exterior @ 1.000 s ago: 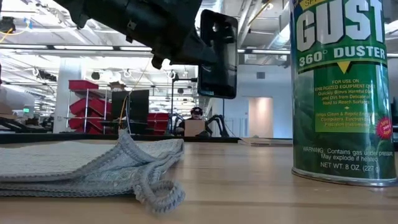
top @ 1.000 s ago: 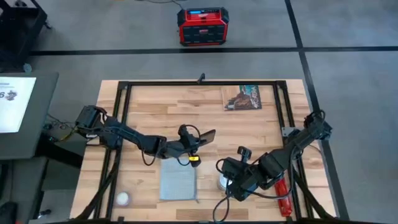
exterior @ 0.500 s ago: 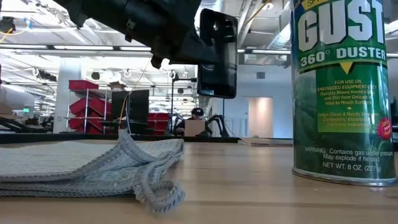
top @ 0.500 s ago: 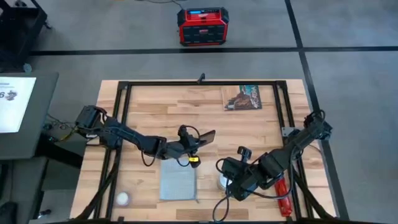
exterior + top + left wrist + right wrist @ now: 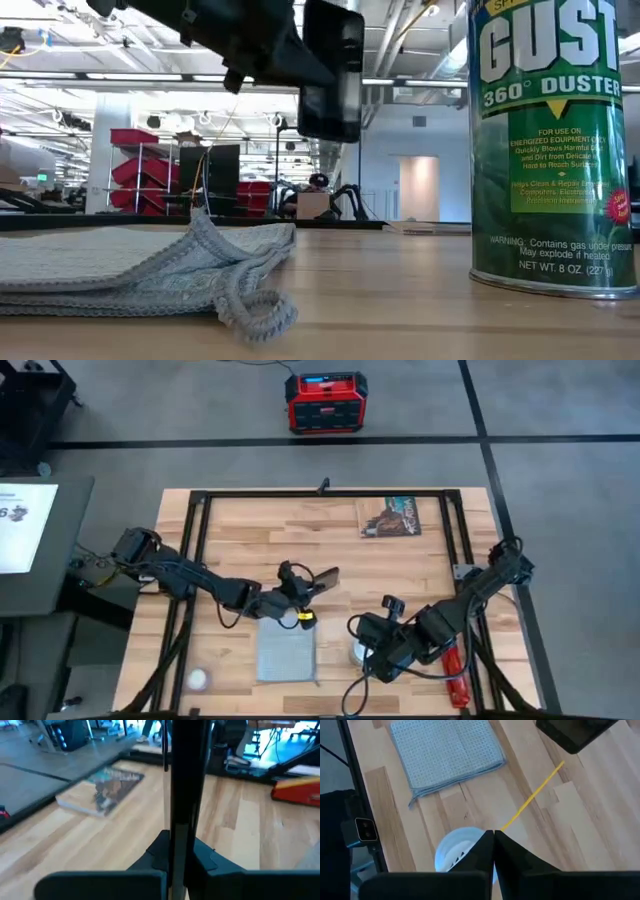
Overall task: Apply microfiber cloth
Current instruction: Spray the front of the black cellphone using the white spray bottle
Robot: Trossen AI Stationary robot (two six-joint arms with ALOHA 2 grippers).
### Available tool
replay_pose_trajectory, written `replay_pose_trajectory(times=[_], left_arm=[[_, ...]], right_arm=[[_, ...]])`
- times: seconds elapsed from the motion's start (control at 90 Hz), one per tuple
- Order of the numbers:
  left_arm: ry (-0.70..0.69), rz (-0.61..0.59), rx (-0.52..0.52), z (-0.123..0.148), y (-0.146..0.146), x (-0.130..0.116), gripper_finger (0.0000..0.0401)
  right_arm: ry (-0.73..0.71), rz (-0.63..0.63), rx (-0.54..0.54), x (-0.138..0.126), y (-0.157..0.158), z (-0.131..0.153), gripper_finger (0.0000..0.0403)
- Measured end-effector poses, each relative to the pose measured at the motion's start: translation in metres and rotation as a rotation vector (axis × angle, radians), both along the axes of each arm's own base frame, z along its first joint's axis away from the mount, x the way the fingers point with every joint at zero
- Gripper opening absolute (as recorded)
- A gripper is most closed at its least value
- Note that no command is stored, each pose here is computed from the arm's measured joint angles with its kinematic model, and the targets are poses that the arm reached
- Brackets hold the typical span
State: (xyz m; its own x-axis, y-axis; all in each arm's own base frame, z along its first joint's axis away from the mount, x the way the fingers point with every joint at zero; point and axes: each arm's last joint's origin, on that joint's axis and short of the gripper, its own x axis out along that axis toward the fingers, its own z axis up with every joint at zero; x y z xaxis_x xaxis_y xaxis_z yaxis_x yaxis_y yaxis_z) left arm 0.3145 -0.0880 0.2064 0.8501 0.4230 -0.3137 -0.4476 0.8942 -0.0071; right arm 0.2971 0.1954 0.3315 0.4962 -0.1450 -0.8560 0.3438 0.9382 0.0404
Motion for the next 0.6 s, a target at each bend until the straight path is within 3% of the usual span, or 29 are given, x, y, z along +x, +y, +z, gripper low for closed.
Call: replay_pose_trajectory(times=[0.6], left_arm=[[-0.041,0.0,-0.036,-0.0079,-0.0002,-0.0053,0.0004]], right_arm=[[0.016,-0.002,0.016,0.0004,0.0,-0.0068,0.0]])
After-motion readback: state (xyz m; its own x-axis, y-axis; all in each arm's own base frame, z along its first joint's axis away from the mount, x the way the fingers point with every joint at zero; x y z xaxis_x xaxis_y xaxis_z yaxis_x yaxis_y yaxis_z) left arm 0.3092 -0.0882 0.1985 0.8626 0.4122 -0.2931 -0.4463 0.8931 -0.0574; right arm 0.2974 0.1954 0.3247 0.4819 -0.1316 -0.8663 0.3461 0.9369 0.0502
